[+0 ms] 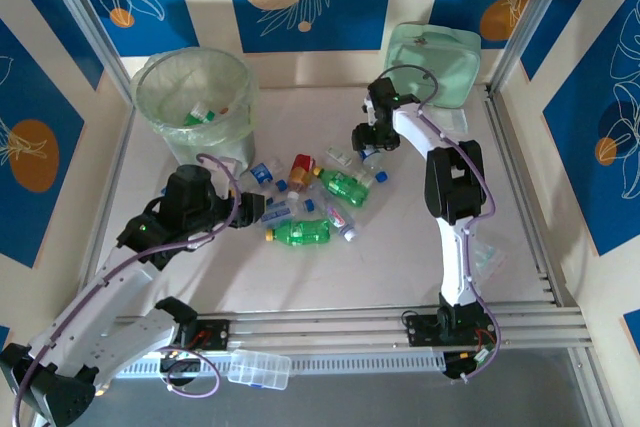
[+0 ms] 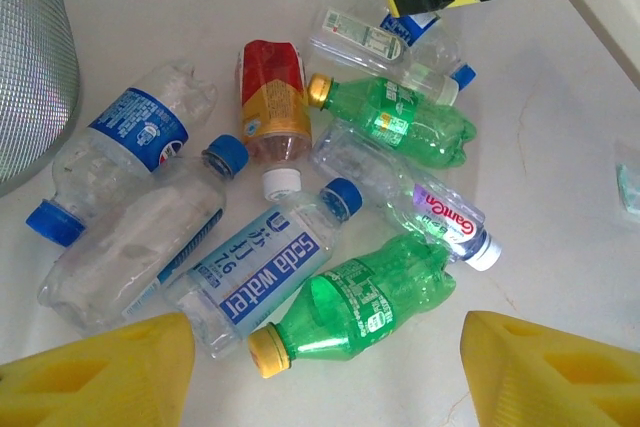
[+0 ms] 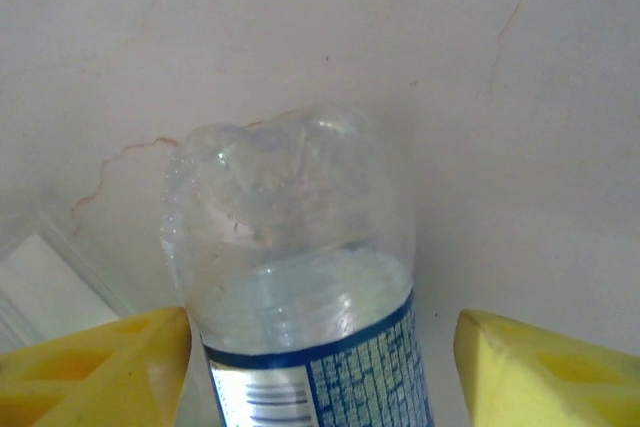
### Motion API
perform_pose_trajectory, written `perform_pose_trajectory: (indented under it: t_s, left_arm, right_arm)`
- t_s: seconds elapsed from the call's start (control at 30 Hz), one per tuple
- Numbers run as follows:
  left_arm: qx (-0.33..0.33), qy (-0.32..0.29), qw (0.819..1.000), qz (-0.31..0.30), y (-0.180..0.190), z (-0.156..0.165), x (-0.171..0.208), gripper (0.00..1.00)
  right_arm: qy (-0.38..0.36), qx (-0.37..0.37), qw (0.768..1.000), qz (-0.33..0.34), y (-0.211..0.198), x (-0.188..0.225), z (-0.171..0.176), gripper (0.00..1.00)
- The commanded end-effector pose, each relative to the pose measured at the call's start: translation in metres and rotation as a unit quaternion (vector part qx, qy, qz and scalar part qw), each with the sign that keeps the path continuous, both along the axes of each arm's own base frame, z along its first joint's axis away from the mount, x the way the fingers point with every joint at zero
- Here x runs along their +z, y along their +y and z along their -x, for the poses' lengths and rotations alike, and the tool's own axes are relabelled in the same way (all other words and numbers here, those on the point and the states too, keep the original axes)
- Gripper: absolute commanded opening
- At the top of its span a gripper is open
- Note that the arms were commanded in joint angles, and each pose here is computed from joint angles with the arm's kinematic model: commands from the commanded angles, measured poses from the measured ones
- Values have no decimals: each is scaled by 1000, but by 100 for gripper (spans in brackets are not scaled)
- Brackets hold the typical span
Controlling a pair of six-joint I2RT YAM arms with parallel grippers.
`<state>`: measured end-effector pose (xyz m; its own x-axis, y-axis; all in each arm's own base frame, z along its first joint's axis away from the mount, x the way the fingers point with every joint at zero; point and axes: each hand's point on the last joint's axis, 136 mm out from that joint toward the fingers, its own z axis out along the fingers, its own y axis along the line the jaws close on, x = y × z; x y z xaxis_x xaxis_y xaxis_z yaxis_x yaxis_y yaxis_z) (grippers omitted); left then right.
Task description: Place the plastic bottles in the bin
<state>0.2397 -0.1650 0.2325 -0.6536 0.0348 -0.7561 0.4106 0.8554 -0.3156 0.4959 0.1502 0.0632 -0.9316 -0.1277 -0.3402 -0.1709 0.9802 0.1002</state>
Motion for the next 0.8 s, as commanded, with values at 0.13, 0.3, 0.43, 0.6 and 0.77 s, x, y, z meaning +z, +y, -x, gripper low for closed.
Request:
perform_pose_trajectory:
  t_s: [0.13, 0.3, 0.43, 0.6, 0.77]
  left_arm:
    - [-4, -18, 1000, -8, 0, -2, 3, 71]
    - [-11, -17, 1000, -5, -3, 0, 2, 71]
    - [-10, -17, 1000, -7, -3, -1, 1, 72]
    - [-11, -16, 1000, -8, -2, 0, 0, 72]
    - [-10, -18, 1000, -9, -1, 0, 1, 72]
  right_arm:
    - [29, -1, 1000, -7, -2, -14, 4, 60]
    - [38, -17, 999, 1, -15, -23, 8, 60]
    - [38, -27, 999, -2, -24, -23, 12, 60]
    - [41, -37, 998, 0, -36, -22, 17, 60]
    - [48, -40, 998, 4, -42, -23, 21, 64]
